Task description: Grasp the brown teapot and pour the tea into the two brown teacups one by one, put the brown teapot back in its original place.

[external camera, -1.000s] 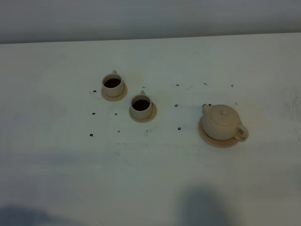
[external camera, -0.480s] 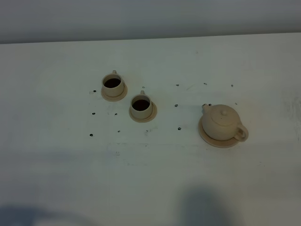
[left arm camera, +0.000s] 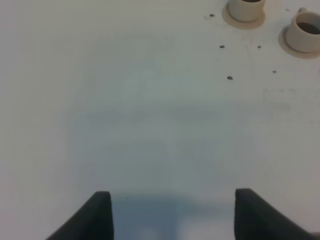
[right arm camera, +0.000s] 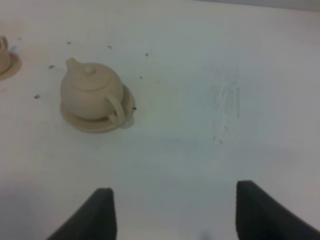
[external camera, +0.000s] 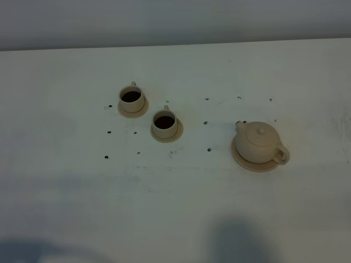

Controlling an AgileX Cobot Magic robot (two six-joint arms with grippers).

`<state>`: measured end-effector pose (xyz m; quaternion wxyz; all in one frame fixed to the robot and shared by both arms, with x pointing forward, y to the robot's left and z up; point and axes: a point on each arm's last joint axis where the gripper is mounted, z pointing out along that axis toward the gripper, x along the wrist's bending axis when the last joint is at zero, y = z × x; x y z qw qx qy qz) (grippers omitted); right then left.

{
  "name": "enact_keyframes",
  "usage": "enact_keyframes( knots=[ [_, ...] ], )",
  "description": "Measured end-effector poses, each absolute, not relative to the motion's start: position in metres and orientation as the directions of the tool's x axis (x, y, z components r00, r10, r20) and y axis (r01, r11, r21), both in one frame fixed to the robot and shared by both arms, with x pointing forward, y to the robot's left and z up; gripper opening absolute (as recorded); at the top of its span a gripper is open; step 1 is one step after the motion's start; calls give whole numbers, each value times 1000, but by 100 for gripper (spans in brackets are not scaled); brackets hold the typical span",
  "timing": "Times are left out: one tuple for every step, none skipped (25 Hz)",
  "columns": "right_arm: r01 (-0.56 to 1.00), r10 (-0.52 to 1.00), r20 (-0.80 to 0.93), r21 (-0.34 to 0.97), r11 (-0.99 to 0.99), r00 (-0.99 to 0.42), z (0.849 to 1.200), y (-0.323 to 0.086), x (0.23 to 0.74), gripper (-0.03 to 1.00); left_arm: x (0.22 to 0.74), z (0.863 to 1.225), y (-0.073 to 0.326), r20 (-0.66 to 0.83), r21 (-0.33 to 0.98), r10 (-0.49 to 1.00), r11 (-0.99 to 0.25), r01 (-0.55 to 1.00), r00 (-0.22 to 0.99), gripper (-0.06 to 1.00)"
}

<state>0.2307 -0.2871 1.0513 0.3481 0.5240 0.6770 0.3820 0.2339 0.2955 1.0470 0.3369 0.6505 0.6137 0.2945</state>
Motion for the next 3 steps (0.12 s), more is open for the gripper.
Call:
enact_keyframes(
  knots=[
    [443, 975, -71, 882, 159, -208, 1051, -287, 231, 51, 234, 1047, 296, -30, 800, 997, -20, 600, 73, 50],
    [443, 975, -71, 882, 159, -208, 1051, -287, 231, 51, 234, 1047, 296, -30, 800, 997, -20, 600, 73, 50],
    [443, 975, -71, 882, 159, -208, 1051, -287, 231, 51, 234, 1047, 296, -30, 800, 997, -20, 600, 73, 50]
  ],
)
